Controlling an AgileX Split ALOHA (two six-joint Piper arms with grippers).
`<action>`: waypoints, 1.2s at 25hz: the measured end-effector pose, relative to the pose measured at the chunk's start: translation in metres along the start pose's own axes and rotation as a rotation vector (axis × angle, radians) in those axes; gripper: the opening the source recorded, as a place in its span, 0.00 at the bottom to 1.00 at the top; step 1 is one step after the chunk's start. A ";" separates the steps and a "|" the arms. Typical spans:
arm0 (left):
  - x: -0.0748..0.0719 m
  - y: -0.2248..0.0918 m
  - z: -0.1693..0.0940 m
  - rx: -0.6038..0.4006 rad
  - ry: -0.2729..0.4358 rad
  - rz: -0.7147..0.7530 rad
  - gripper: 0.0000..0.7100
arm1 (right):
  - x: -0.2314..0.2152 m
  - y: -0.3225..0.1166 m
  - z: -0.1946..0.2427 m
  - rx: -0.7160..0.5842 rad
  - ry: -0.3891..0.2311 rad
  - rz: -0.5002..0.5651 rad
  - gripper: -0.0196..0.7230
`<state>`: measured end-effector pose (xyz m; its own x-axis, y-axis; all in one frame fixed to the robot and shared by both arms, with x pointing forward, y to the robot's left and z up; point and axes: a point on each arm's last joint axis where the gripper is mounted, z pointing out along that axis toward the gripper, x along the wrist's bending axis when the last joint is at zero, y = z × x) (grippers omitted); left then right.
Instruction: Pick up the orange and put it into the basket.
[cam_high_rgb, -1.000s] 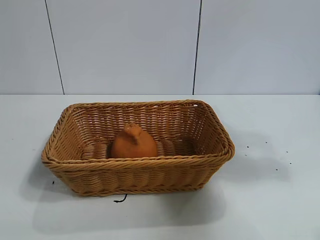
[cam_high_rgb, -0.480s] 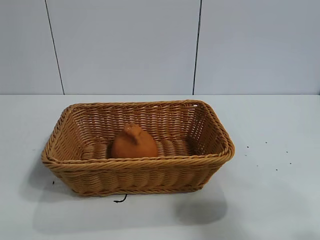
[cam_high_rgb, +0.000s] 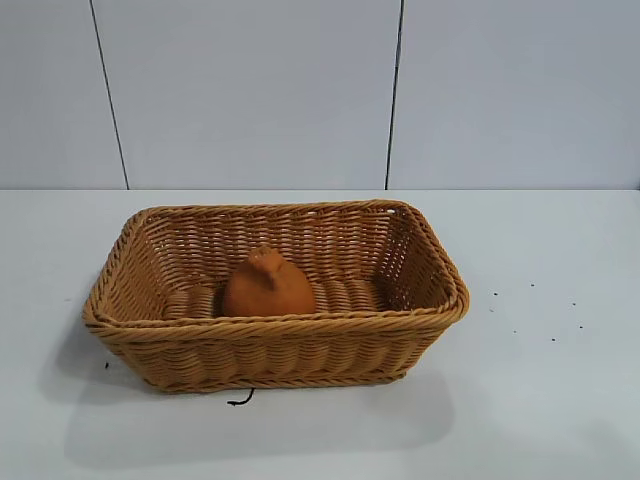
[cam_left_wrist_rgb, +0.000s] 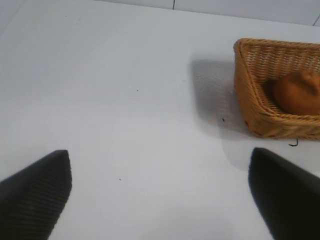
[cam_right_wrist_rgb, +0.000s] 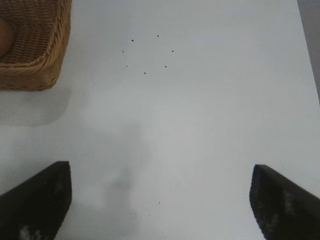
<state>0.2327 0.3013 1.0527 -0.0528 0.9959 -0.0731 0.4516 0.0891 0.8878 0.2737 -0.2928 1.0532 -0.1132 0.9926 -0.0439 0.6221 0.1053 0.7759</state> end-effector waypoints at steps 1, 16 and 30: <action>0.000 0.000 0.000 0.000 0.000 0.000 0.98 | 0.001 0.000 -0.001 -0.010 0.014 -0.014 0.96; 0.000 0.000 0.000 0.000 0.000 0.000 0.98 | 0.003 -0.022 -0.033 -0.259 0.041 -0.082 0.96; 0.000 0.000 0.000 0.000 0.000 0.000 0.98 | 0.003 -0.022 -0.033 -0.260 0.050 -0.056 0.96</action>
<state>0.2327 0.3013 1.0527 -0.0528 0.9959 -0.0731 0.4516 0.0891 0.8878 0.2337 -0.2941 1.0569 -0.1838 0.9808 -0.0655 0.3942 0.1346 0.9091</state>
